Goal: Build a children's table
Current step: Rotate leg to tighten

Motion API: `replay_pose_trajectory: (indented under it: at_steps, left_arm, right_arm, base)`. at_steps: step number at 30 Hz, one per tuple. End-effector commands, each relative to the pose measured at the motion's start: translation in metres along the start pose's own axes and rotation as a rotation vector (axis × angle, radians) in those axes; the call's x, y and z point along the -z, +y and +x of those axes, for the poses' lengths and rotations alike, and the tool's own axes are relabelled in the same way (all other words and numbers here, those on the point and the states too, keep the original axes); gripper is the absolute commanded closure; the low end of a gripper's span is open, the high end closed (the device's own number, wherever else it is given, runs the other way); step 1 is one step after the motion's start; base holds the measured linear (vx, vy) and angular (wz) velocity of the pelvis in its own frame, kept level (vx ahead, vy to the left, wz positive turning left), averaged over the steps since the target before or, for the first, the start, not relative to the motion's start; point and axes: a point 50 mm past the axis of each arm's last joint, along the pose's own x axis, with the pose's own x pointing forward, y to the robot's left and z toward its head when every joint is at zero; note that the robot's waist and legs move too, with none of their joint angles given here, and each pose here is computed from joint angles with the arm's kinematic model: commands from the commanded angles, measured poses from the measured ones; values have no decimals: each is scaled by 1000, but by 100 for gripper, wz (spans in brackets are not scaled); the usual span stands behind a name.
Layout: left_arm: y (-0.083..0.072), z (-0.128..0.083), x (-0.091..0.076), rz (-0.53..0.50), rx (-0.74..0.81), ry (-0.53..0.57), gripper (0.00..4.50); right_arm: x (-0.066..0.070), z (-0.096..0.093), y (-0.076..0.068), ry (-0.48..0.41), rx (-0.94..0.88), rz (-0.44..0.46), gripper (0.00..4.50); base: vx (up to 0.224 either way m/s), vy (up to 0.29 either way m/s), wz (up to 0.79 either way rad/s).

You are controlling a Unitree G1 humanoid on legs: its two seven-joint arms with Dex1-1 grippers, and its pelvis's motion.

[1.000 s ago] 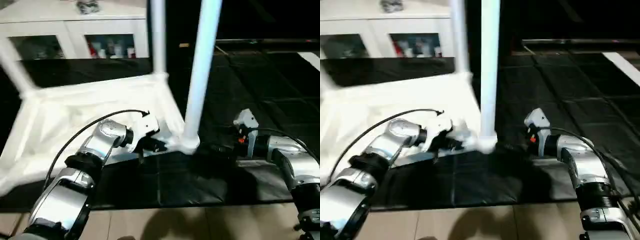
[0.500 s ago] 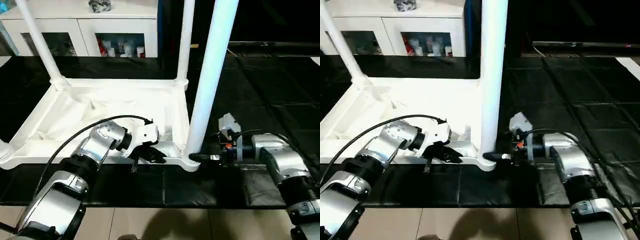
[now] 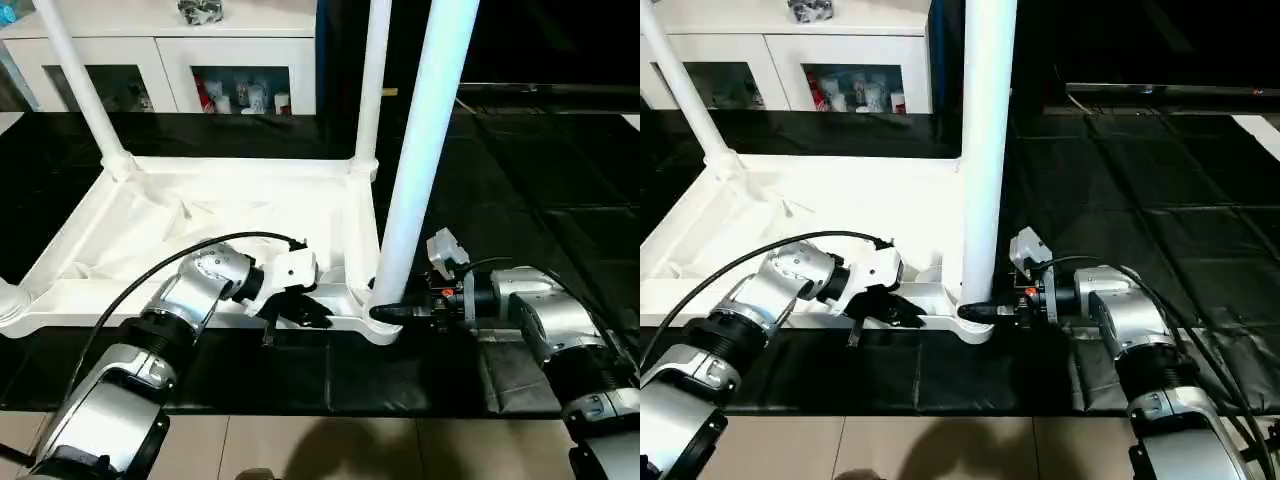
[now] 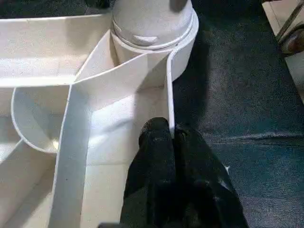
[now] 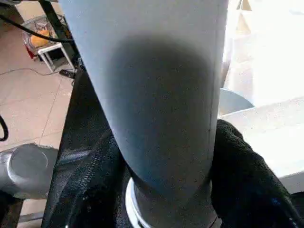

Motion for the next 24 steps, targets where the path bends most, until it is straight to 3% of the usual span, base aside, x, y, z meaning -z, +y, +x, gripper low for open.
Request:
replay_pose_trajectory:
  at_steps: [1,8,13,20,24]
  left_arm:
    - [-4,8,-1,26,45,20,450]
    - [-4,8,-2,16,37,19,450]
    - [0,10,-1,-57,-11,0,450]
    - [21,25,-15,-226,-237,-79,450]
    - [32,39,-31,-302,-363,-135,450]
  right_arm:
    - [-7,3,-1,-18,-20,-8,234]
    - [-6,5,0,-25,-36,0,241]
    - [-3,8,1,-49,-1,32,241]
    - [4,38,-7,-55,297,136,246]
    - [-3,69,-11,-99,436,192,249]
  base:
    - [0,0,0]
    - [0,0,0]
    - [0,0,0]
    - [0,0,0]
    - [0,0,0]
